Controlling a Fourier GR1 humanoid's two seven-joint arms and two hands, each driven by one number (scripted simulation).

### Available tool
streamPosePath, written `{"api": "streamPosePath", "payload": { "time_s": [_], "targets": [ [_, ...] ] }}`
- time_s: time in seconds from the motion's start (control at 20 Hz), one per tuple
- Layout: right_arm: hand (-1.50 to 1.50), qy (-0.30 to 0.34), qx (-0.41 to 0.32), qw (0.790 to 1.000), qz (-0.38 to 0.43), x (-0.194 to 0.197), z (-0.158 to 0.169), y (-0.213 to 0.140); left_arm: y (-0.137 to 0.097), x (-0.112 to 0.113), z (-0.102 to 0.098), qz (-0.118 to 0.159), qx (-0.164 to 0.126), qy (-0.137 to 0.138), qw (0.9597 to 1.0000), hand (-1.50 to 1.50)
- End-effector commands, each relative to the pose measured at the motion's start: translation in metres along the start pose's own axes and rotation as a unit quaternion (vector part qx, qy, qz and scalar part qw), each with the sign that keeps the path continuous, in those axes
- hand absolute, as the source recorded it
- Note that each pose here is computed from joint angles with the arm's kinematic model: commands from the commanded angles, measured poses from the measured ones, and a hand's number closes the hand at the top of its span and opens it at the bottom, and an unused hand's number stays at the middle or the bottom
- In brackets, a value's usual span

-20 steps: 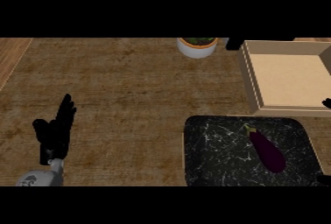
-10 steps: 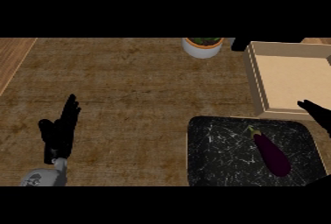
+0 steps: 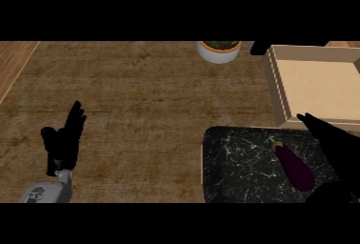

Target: Pick the eggplant from the tray and place it in the cardboard box

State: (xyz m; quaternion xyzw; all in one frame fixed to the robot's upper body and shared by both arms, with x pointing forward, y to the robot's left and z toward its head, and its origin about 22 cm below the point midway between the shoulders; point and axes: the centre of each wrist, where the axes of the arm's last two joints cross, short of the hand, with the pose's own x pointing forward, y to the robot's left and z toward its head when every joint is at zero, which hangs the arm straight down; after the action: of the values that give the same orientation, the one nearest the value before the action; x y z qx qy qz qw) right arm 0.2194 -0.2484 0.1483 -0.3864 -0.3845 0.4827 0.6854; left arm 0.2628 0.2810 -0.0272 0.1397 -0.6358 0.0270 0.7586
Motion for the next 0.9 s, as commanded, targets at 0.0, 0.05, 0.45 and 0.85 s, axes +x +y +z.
{"api": "streamPosePath", "payload": {
  "time_s": [0.0, 0.05, 0.45, 0.85],
  "targets": [
    [-1.5, 0.018, 0.012, 1.0, 0.001, 0.021, -0.003, 0.014, 0.0, 0.01, -0.011, -0.003, 0.004, 0.005, 1.0, 0.0],
    [-1.5, 0.024, 0.02, 0.999, 0.007, 0.009, -0.015, 0.02, -0.002, 0.008, 0.001, 0.004, 0.008, 0.003, 1.0, 0.0],
    [-1.5, 0.06, 0.02, 0.998, 0.026, 0.034, -0.018, 0.029, -0.002, 0.007, -0.009, 0.006, -0.006, -0.001, 1.0, 0.0],
    [-1.5, 0.084, 0.026, 0.995, 0.037, 0.037, -0.031, 0.041, 0.004, 0.0, 0.008, 0.002, 0.008, -0.003, 1.0, 0.0]
  ]
}}
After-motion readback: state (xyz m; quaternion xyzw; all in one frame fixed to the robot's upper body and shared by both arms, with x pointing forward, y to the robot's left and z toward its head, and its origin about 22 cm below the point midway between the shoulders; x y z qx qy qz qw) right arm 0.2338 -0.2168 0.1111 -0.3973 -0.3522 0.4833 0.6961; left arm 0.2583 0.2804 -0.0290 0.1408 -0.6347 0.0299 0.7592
